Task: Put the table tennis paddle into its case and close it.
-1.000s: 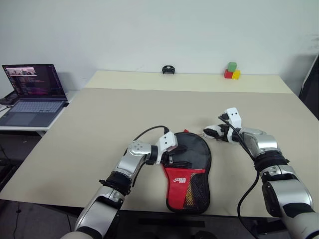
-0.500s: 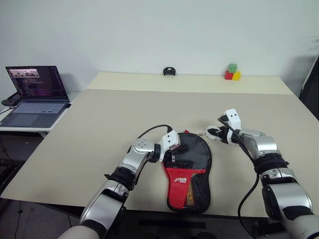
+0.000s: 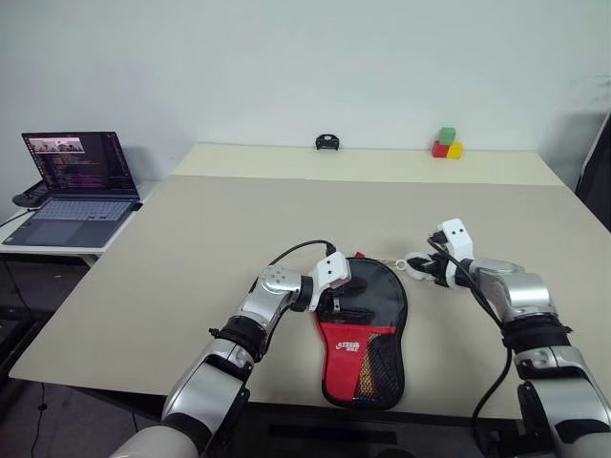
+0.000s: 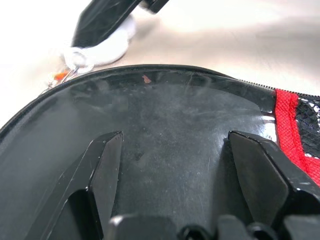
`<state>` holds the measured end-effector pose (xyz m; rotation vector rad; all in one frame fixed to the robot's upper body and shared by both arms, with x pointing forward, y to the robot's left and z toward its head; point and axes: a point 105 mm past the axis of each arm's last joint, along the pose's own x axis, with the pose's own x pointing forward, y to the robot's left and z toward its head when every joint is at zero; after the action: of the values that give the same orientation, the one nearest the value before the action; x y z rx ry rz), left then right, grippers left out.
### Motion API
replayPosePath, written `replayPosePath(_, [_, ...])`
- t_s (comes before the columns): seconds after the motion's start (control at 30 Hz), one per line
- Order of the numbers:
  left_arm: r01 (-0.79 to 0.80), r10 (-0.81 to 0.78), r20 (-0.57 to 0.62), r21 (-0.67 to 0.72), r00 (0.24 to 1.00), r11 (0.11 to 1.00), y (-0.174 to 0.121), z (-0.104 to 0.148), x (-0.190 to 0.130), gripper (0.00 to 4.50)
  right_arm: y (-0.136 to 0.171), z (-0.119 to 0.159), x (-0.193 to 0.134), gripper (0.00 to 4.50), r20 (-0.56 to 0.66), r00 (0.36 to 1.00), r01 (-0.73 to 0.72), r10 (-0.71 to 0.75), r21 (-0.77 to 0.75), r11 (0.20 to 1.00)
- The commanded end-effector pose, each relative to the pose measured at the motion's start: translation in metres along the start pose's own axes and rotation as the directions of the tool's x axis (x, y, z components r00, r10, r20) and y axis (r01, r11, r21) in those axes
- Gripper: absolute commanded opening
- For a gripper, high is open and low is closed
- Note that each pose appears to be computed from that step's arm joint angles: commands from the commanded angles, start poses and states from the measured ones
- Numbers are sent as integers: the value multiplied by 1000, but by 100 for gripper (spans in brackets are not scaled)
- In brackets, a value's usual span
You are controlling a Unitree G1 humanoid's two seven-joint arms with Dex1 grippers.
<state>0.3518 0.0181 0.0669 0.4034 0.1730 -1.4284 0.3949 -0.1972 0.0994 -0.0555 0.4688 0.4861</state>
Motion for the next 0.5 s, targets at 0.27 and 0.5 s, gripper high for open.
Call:
replayPosePath(0.27, [97,-127,-249,-129,960,987,-41,-77,4,366,14,-16,-79,46,-85,996,-42,36,-77,996])
replayPosePath(0.5, [124,-162,-229,-174,960,977,-45,-76,7,366,49,-41,-112,46,-189,968,-177,166,-46,983])
